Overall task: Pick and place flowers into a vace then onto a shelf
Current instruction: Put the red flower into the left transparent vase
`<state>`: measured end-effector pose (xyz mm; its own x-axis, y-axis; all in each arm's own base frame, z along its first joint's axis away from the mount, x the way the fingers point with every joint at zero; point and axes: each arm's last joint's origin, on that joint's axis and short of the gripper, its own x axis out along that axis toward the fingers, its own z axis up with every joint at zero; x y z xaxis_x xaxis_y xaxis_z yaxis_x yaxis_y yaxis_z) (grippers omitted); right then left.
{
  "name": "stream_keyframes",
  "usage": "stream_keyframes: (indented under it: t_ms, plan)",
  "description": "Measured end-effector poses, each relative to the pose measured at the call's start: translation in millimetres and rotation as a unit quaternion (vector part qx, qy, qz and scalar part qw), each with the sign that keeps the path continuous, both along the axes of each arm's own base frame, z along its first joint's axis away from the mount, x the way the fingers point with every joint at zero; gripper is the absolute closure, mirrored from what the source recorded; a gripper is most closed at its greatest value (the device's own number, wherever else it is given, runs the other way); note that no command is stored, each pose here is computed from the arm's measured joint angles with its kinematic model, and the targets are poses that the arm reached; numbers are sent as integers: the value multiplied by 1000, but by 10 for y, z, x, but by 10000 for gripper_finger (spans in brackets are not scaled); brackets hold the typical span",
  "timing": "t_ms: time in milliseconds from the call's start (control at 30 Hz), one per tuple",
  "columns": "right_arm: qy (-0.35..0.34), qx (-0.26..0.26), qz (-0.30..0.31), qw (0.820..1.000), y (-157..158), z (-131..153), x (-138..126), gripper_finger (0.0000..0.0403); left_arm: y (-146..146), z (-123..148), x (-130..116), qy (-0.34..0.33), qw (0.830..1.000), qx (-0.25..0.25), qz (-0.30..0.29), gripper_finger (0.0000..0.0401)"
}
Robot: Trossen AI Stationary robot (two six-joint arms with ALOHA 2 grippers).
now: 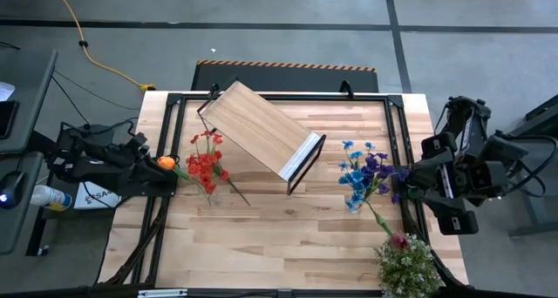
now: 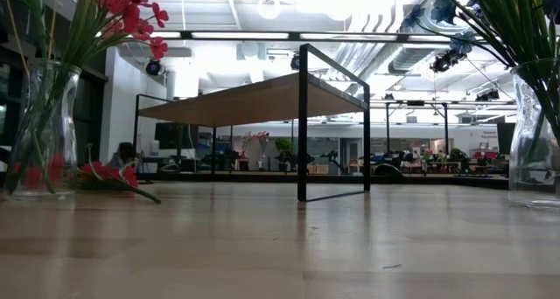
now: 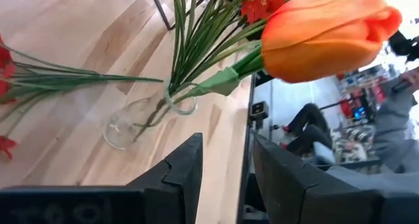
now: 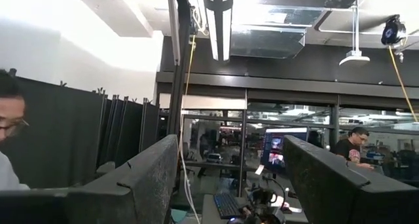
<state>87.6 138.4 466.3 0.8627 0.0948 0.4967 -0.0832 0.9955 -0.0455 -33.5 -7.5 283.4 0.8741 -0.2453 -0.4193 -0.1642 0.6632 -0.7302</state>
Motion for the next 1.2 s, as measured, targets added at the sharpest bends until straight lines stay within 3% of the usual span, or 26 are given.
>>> stream_keyframes:
  t_ms: [400,767,867,1067,1200]
  plan:
    - [-62,12,8,998,-61,84,-49,137,5,38,-36,1,999,-31,24,233]
    - [-71,28,15,997,-50,85,-11,137,22,37,-33,6,997,-42,64,233]
    - [-52,36,2,998,-21,128,100,137,25,36,-32,6,997,-43,70,233]
    - [67,63,-81,992,34,368,449,137,32,36,-31,7,995,-47,85,233]
    - [114,54,-97,987,79,559,677,137,33,36,-31,7,995,-46,87,233]
